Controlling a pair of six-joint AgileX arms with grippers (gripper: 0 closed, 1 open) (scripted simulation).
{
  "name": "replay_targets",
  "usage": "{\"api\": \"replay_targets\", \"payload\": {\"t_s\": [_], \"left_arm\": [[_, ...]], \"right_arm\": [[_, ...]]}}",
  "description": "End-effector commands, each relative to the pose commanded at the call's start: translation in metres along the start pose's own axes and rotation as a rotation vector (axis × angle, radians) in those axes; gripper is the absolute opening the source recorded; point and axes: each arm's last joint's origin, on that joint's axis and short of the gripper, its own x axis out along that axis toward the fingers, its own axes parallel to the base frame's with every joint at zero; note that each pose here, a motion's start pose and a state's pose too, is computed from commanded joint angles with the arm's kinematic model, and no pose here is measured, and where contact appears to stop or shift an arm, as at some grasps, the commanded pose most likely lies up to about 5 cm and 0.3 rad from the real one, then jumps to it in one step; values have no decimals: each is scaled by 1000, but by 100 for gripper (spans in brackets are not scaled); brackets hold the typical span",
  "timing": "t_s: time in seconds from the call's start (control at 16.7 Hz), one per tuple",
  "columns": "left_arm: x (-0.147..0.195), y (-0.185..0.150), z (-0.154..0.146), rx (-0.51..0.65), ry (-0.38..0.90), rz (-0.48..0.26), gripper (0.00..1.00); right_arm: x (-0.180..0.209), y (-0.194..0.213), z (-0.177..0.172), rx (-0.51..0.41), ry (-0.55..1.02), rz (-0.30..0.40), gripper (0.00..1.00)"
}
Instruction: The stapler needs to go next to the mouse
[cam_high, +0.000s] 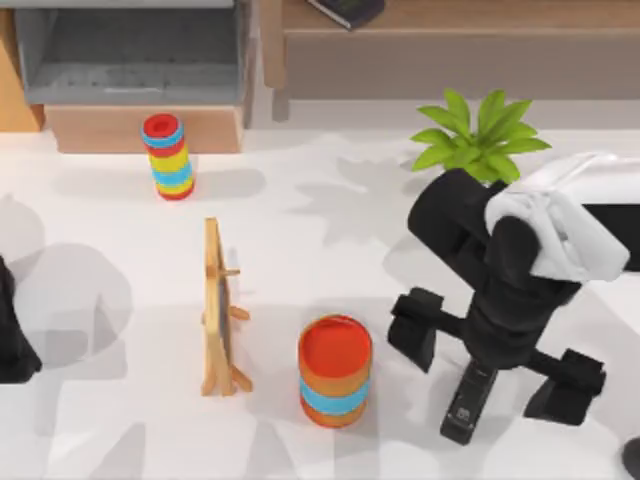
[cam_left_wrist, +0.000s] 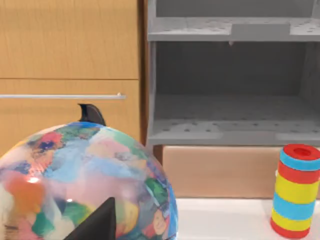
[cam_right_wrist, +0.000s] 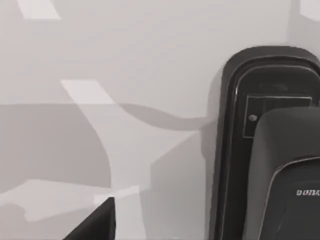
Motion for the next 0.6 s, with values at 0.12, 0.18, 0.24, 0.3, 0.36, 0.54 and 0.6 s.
{"api": "replay_targets", "payload": {"t_s": [0.12, 0.18, 0.24, 0.3, 0.36, 0.54, 0.6], "left_arm": [[0, 0, 0, 0, 0, 0, 100], [0, 0, 0, 0, 0, 0, 100], [0, 0, 0, 0, 0, 0, 100], [0, 0, 0, 0, 0, 0, 100], [0, 0, 0, 0, 0, 0, 100], [0, 0, 0, 0, 0, 0, 100], [0, 0, 0, 0, 0, 0, 100]], "right_arm": [[5, 2, 0, -3, 1, 1, 100], [6, 2, 0, -4, 1, 1, 100], [7, 2, 0, -4, 1, 0, 100], [7, 2, 0, -4, 1, 0, 100], [7, 2, 0, -4, 1, 0, 100], [7, 2, 0, -4, 1, 0, 85], [7, 2, 0, -4, 1, 0, 77]]}}
